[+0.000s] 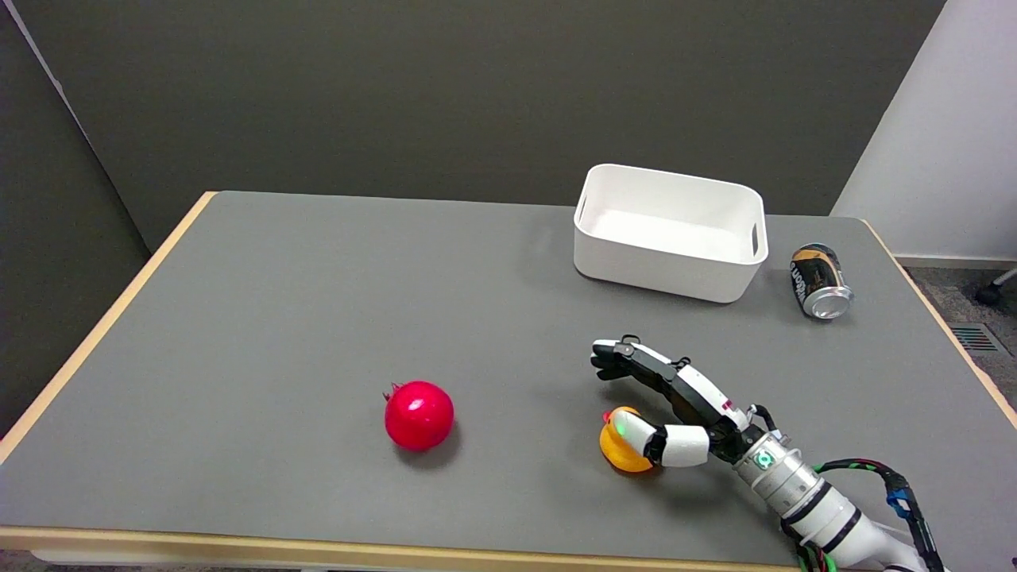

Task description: Pick up the yellow duck.

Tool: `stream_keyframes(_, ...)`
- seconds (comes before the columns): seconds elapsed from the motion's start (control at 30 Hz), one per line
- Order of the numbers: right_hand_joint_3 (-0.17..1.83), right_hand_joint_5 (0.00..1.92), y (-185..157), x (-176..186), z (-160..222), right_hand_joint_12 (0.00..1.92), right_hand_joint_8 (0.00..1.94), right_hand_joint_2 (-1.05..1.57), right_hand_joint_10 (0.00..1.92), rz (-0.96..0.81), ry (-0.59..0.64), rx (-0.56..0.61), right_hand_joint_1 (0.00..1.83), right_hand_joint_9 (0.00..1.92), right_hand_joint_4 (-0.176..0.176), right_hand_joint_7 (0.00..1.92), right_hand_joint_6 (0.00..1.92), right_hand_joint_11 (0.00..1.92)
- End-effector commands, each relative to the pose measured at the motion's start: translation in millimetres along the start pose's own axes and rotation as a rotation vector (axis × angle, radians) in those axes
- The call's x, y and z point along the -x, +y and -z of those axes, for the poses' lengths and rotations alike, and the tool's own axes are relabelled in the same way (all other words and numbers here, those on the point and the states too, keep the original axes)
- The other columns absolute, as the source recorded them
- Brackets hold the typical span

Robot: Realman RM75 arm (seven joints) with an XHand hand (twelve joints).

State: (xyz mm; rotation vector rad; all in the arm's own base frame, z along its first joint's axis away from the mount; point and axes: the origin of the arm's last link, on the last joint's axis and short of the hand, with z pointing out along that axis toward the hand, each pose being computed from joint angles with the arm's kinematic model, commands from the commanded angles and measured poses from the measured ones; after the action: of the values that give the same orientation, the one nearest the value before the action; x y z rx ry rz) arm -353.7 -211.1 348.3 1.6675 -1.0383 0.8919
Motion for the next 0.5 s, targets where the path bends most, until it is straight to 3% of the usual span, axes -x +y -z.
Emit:
stream_keyframes(0.03, 0.94, 0.21, 3, -3, 2, 1.06, 0.40, 0.73, 0.83, -0.024, -0.026, -0.003, 0.86, 0.20, -0.067, 0.28, 0.40, 0.00)
stream_keyframes(0.5, 0.98, 0.19, 5, 10, 12, 1.00, 0.38, 0.73, 0.80, -0.025, -0.061, 0.011, 0.84, 0.17, -0.072, 0.25, 0.38, 0.00)
